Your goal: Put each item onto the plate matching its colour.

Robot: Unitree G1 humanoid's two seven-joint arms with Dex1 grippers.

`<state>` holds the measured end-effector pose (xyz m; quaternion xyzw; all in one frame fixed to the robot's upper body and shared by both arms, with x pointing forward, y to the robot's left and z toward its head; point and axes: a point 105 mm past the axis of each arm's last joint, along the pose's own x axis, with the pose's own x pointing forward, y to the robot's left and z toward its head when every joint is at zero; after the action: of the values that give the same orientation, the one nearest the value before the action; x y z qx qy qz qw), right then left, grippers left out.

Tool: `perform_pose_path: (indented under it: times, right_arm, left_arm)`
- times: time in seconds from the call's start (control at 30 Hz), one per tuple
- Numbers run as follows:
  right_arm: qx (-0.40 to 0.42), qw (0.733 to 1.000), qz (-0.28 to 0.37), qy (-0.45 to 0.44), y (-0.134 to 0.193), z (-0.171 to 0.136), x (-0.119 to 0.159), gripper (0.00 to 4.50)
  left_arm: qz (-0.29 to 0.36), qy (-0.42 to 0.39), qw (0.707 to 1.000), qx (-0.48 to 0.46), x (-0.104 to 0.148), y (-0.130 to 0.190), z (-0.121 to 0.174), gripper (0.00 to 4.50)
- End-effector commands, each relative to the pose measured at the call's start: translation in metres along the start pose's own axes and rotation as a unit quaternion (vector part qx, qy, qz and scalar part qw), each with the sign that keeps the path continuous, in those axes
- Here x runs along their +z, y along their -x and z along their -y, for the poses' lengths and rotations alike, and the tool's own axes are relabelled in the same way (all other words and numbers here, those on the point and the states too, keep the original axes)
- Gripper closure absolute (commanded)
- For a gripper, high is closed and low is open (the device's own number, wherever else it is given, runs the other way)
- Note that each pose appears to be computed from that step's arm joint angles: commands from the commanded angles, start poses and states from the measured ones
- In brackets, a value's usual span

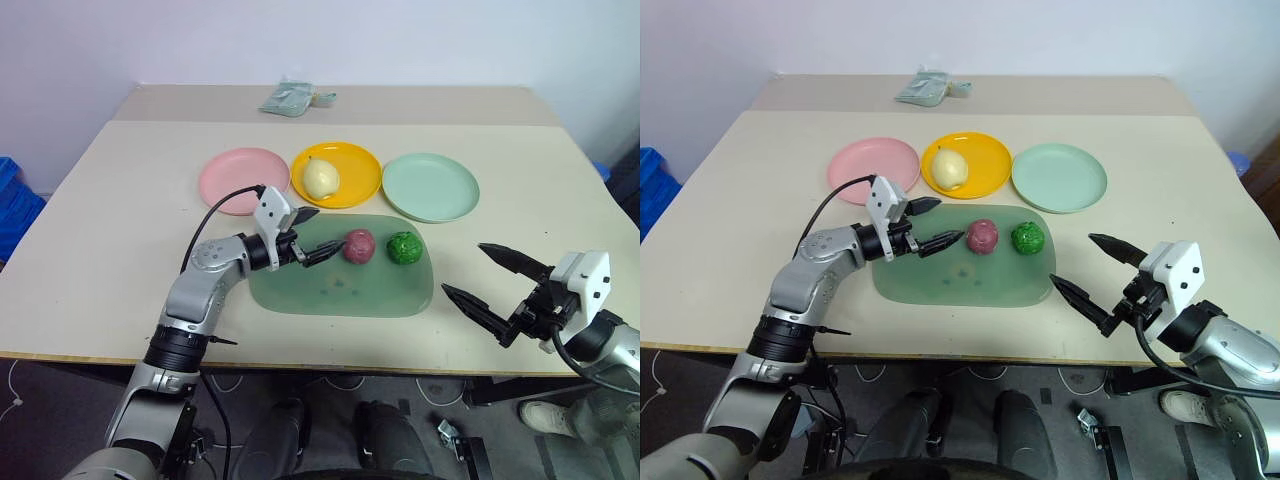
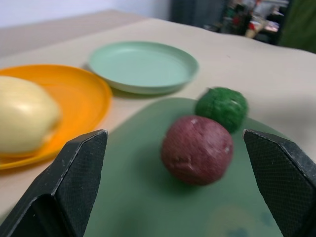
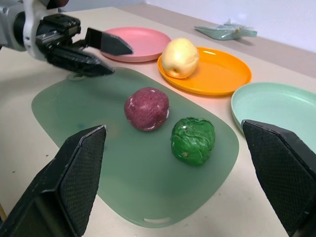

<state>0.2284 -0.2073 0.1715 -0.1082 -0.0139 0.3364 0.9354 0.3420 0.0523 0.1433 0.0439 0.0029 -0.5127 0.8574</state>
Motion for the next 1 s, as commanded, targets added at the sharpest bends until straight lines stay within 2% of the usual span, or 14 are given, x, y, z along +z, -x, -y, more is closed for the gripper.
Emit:
perform_pose_path:
  times: [0.03,0.3,0.47,0.6,0.7,0.8,0.93,1.0]
  right_arm:
    - [0.001,1.0,0.015,0.017,-0.002,-0.002,0.009,0.0]
    - [-0.005,1.0,0.021,0.019,-0.007,-0.005,0.011,0.0]
    - [-0.01,0.999,0.027,0.021,-0.009,-0.006,0.012,0.0]
    - [-0.014,0.999,0.027,0.021,-0.008,-0.006,0.011,0.0]
    - [-0.017,0.999,0.028,0.022,-0.008,-0.006,0.011,0.0]
    - [-0.015,0.999,0.03,0.024,-0.01,-0.005,0.01,0.0]
    - [-0.011,0.999,0.033,0.025,-0.014,-0.002,0.009,0.0]
    - [-0.003,0.999,0.038,0.025,-0.019,-0.001,0.009,0.0]
  left_arm:
    - [0.003,-0.022,0.999,-0.024,0.009,-0.014,0.005,0.01]
    - [-0.049,-0.032,0.998,-0.026,-0.01,-0.046,-0.002,0.01]
    - [-0.07,-0.041,0.997,-0.014,-0.021,-0.058,-0.006,2.18]
    - [-0.055,-0.058,0.997,0.013,-0.015,-0.056,-0.013,2.18]
    - [0.013,-0.079,0.993,0.086,0.015,-0.042,-0.034,2.18]
    - [0.068,-0.101,0.974,0.193,0.043,-0.011,-0.066,2.18]
    - [0.079,-0.099,0.944,0.306,0.05,0.022,-0.096,2.18]
    - [0.061,-0.103,0.916,0.383,0.045,0.042,-0.118,2.18]
